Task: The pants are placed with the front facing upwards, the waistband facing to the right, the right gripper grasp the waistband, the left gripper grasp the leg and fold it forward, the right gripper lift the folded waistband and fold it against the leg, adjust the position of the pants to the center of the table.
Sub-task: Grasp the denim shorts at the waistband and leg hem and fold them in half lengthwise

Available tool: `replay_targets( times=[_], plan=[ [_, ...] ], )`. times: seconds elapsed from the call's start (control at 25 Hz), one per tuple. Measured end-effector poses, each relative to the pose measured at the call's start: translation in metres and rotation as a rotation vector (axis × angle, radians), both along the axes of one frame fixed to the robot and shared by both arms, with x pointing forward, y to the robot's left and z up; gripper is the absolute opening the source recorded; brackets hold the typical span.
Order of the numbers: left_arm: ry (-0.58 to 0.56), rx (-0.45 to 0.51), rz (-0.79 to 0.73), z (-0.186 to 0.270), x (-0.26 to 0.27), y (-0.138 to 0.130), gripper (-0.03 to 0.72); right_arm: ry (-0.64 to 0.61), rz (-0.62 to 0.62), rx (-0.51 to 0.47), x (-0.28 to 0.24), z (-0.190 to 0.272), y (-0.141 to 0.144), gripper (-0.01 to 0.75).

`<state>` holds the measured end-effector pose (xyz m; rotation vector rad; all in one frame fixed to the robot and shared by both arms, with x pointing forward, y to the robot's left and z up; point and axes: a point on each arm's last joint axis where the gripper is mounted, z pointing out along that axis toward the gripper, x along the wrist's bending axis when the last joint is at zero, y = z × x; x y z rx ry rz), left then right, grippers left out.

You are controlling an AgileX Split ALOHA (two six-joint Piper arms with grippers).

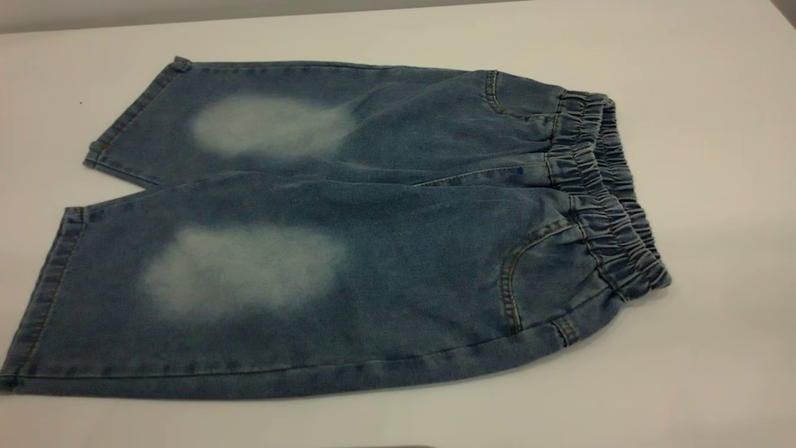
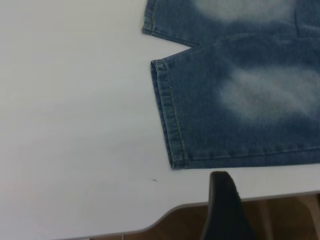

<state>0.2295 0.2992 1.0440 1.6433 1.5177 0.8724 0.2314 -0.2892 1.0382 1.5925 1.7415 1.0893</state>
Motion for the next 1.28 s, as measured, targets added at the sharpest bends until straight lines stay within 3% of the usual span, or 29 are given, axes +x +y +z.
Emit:
replay_targets(
  times=[0.16, 0.32, 0.6, 0.88, 1.28],
  plan=[
    [0.001, -0.013, 0.009, 0.000, 0.000, 0.000, 0.400, 0.015, 0.005, 0.007, 0.002, 0.000, 0.001, 0.480],
    [0.030, -0.051, 0.020, 0.010, 0.010, -0.001, 0.400, 0.107, 0.039, 0.074, 0.019, 0.005, 0.009, 0.507],
    [0.137, 0.036, -0.102, 0.031, 0.072, -0.009, 0.412, 0.304, 0.063, 0.217, 0.075, 0.005, 0.027, 0.612],
    [0.273, 0.068, -0.170, 0.009, 0.146, -0.015, 0.505, 0.448, 0.007, 0.300, 0.130, -0.017, 0.036, 0.613],
    [0.398, 0.036, -0.250, -0.024, 0.221, -0.029, 0.515, 0.589, -0.111, 0.349, 0.193, -0.079, 0.041, 0.589]
  ],
)
